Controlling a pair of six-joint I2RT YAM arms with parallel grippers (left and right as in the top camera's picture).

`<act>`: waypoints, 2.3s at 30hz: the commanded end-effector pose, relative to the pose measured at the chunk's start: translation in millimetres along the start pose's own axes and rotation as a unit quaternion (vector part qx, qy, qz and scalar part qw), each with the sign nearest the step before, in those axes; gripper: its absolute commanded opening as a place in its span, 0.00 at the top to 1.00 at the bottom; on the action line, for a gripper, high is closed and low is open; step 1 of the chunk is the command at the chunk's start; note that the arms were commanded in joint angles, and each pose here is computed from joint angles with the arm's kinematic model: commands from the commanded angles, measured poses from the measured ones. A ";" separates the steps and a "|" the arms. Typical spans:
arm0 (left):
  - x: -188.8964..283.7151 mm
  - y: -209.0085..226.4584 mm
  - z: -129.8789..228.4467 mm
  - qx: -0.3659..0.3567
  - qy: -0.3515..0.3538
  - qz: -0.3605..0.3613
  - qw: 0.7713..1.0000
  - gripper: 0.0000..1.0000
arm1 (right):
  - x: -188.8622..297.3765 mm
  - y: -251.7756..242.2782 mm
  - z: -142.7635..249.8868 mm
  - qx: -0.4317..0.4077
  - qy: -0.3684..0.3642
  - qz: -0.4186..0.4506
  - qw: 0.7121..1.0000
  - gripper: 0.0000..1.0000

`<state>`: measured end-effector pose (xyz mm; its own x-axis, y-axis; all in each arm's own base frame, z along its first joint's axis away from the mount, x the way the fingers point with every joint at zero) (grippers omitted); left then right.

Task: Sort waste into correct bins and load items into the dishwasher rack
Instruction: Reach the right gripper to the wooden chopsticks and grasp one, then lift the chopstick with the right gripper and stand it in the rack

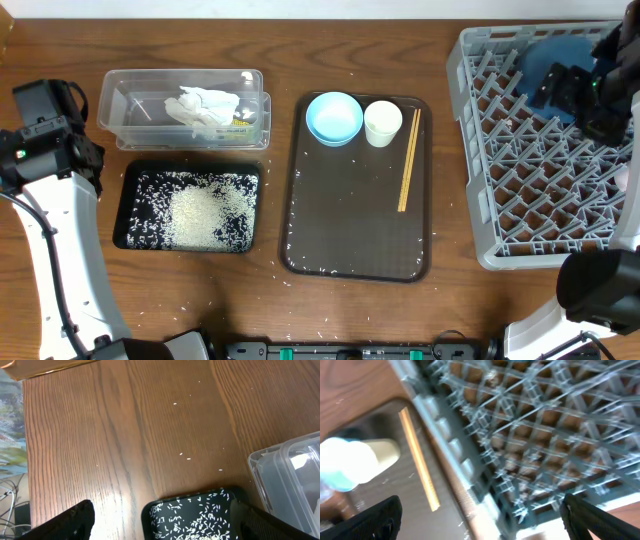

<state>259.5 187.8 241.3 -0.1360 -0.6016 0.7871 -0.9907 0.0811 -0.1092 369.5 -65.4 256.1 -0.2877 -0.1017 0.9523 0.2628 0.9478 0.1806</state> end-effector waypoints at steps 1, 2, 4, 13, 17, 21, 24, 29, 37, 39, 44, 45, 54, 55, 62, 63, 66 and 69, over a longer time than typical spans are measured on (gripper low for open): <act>-0.7 1.2 -0.6 -0.007 0.000 -0.004 1.000 0.11 | 10.4 35.7 7.2 -0.005 0.010 -0.119 0.993 0.01; -0.7 1.2 -0.6 -0.007 0.000 -0.004 1.000 0.11 | 11.6 50.7 9.4 0.017 0.014 -0.158 0.987 0.04; -0.7 1.2 -0.6 -0.007 0.000 -0.004 1.000 0.11 | 10.9 67.4 14.9 0.063 0.018 -0.179 0.982 0.13; -0.7 1.2 -0.6 -0.007 0.000 -0.004 1.000 0.10 | -61.9 99.8 69.8 0.137 0.098 0.018 0.986 0.42; -0.7 1.2 -0.6 -0.007 0.000 -0.004 1.000 0.10 | -91.7 129.4 88.1 0.187 0.098 0.007 0.977 0.48; -0.7 1.2 -0.6 -0.007 0.000 -0.004 1.000 0.10 | -109.5 154.4 93.6 0.219 0.075 -0.010 0.973 0.53; -0.7 1.2 -0.6 -0.007 0.000 -0.004 1.000 0.10 | -123.9 166.7 100.5 0.232 0.065 -0.018 0.970 0.53; -0.7 1.2 -0.6 -0.007 0.000 -0.004 1.000 0.10 | -155.9 174.6 109.0 0.213 0.048 -0.020 0.976 0.56; -0.7 1.2 -0.6 -0.007 0.000 -0.004 1.000 0.10 | -190.6 176.9 108.1 0.166 0.006 -0.027 0.986 0.58; -0.7 1.2 -0.6 -0.007 0.000 -0.004 1.000 0.10 | -194.2 175.8 107.5 0.166 -0.001 -0.025 0.986 0.58; -0.7 1.2 -0.6 -0.007 0.000 -0.004 1.000 0.10 | -206.1 168.6 112.5 0.144 -0.007 -0.016 0.989 0.60; -0.7 1.2 -0.6 -0.007 0.000 -0.004 1.000 0.10 | -208.2 167.5 113.9 0.142 -0.007 -0.015 0.990 0.60; -0.7 1.2 -0.6 -0.007 0.000 -0.004 1.000 0.10 | -217.9 160.4 115.3 0.142 -0.019 -0.004 0.990 0.59; -0.7 1.2 -0.6 -0.007 0.000 -0.004 1.000 0.09 | -218.9 160.8 114.9 0.142 -0.020 -0.004 0.990 0.59; -0.7 1.2 -0.6 -0.007 0.000 -0.004 1.000 0.10 | -238.8 157.0 123.1 0.145 0.002 0.008 0.989 0.60; -0.7 1.2 -0.6 -0.007 0.000 -0.004 1.000 0.09 | -240.4 156.3 124.0 0.146 0.004 0.010 0.989 0.60; -0.7 1.2 -0.6 -0.007 0.000 -0.004 1.000 0.09 | -244.2 154.5 125.7 0.148 0.009 0.014 0.989 0.60; -0.7 1.2 -0.6 -0.007 0.000 -0.004 1.000 0.09 | -244.3 153.3 125.8 0.151 0.009 0.017 0.988 0.60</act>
<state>259.3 187.3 240.9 -0.1359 -0.5987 0.7894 -0.9907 0.0820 -0.1084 368.1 145.3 27.9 -0.2814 -0.0989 0.9545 -0.0186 0.9950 0.0976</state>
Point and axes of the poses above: each gripper's point midway between its finger pads, its own x axis back along the fingers, its own y axis along the line the jaws close on, z = x × y, the point moved 2 cm from there along x, back along the fingers, and after that the axes turned 12 degrees about x, right-handed, at the moved point
